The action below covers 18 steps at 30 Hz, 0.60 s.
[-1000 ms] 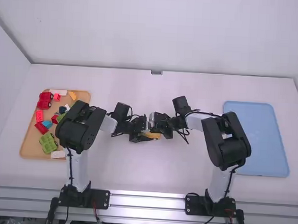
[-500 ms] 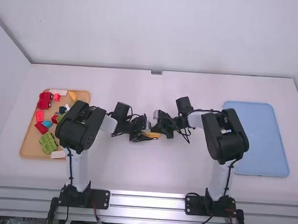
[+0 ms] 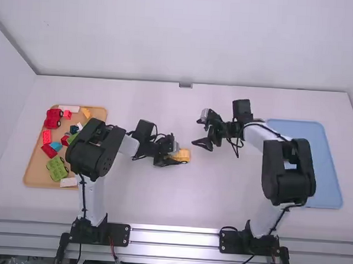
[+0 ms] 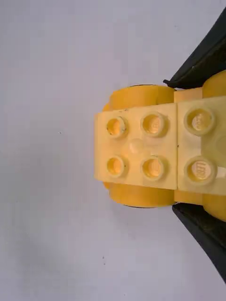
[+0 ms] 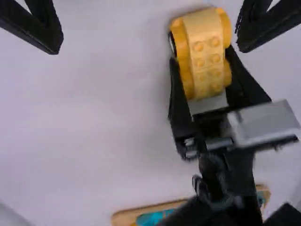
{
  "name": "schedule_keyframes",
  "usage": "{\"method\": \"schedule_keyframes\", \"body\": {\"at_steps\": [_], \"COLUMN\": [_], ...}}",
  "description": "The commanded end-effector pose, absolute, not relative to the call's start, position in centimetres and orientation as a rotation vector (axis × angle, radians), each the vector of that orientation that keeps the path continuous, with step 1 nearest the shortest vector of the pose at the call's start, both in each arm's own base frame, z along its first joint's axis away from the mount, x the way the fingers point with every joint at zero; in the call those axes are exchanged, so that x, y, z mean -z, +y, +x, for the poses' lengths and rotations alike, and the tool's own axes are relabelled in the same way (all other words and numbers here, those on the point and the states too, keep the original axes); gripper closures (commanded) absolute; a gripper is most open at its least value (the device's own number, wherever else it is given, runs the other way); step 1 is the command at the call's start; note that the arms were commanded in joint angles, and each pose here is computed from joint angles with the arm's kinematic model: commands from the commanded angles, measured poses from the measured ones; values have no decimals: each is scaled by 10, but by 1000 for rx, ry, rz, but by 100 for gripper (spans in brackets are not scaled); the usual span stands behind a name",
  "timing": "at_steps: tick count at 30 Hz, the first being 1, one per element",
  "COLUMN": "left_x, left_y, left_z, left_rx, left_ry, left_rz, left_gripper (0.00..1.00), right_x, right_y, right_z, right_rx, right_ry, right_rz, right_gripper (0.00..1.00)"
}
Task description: Assemble lego blocks to make yellow taxi
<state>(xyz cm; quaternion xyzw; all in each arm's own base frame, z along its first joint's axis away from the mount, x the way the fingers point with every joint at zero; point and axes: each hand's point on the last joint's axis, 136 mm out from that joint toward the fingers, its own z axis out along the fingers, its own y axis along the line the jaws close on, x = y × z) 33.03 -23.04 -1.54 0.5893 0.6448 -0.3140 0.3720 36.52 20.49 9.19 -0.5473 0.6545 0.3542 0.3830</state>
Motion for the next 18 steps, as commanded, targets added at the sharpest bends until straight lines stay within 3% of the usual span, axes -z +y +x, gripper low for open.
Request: {"method": "schedule_keyframes", "body": {"at_steps": [1,3,10,18], "left_x": [23,24,0,-100], "left_y": [-228,-227,-226,-185], "left_z": [336,339,342,363], "left_rx": [784,778,812,750], "left_ry": [1711,1740,1790,1908], "left_rz": [1513,1515,1514,1335], "left_gripper": [29,1,1,1], "right_x": [-111,-114,-118,-142], "right_y": [205,209,217,242], "right_z": [370,369,377,382], "right_rx": [-843,-825,-785,-817], "right_ry": [1683,1677,1720,1668], "right_rz": [-1389,-1402,-1365,-1312], "right_gripper": [1,1,1,1]}}
